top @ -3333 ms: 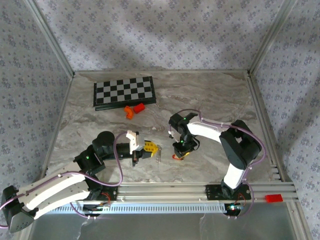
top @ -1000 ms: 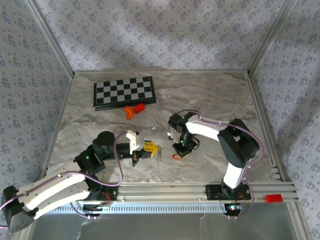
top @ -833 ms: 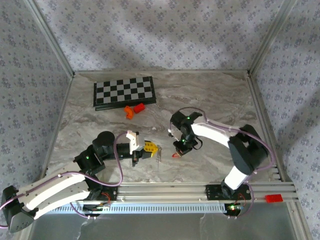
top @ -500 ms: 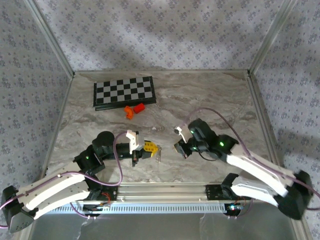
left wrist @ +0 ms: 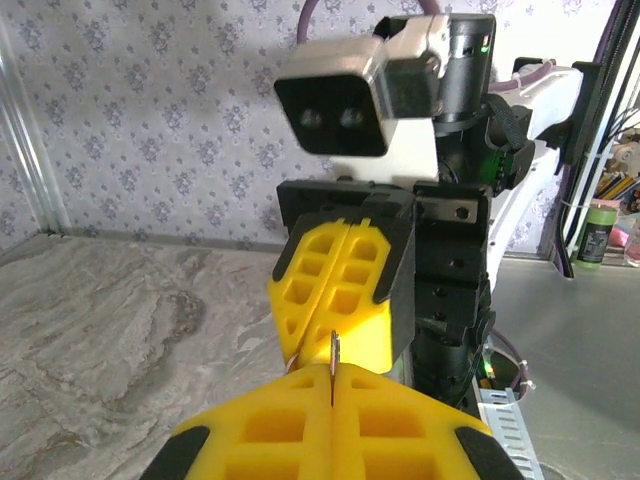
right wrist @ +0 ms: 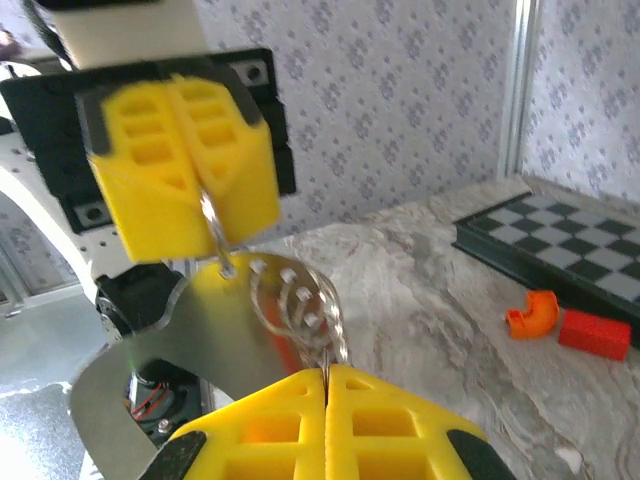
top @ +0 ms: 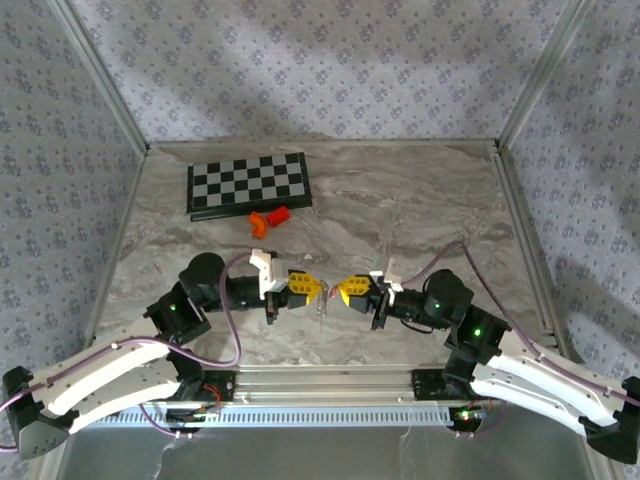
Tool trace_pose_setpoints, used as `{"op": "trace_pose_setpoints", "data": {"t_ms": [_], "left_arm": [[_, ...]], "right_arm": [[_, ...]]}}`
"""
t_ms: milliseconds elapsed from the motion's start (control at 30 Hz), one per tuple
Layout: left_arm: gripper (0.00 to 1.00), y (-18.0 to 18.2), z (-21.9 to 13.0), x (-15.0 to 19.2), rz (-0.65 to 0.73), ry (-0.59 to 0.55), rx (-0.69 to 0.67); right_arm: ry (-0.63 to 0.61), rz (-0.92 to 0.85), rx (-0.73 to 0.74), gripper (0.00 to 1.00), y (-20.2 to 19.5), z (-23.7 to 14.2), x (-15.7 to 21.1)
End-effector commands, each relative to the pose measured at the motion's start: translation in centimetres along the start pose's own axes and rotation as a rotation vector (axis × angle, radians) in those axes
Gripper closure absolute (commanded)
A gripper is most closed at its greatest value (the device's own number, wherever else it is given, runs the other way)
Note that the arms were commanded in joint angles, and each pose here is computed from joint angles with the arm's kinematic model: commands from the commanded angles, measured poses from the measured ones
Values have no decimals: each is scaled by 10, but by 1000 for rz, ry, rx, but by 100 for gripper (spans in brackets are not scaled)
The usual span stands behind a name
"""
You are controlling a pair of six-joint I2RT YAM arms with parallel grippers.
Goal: Put the keys on the keyring
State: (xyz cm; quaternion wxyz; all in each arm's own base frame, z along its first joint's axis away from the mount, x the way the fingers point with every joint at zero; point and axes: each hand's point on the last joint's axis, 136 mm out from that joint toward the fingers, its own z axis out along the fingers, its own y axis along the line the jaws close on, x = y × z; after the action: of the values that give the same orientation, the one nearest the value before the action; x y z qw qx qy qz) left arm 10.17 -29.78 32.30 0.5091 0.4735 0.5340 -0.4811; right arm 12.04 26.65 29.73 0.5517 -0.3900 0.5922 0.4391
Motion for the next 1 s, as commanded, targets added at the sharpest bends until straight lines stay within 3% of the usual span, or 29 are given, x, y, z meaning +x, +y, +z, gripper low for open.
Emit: {"op": "trace_pose_setpoints", "data": {"t_ms": [0, 333, 967], "left_arm": [[100, -8, 0, -34, 38, -89, 30], [100, -7, 9, -36, 39, -91, 29], [100, -11, 7, -39, 31, -113, 45]], "right_arm": [[-162, -72, -22, 100, 11, -12, -48], [-237, -66, -36, 100, 17, -23, -54], [-196, -95, -55, 100, 24, -15, -48]]}}
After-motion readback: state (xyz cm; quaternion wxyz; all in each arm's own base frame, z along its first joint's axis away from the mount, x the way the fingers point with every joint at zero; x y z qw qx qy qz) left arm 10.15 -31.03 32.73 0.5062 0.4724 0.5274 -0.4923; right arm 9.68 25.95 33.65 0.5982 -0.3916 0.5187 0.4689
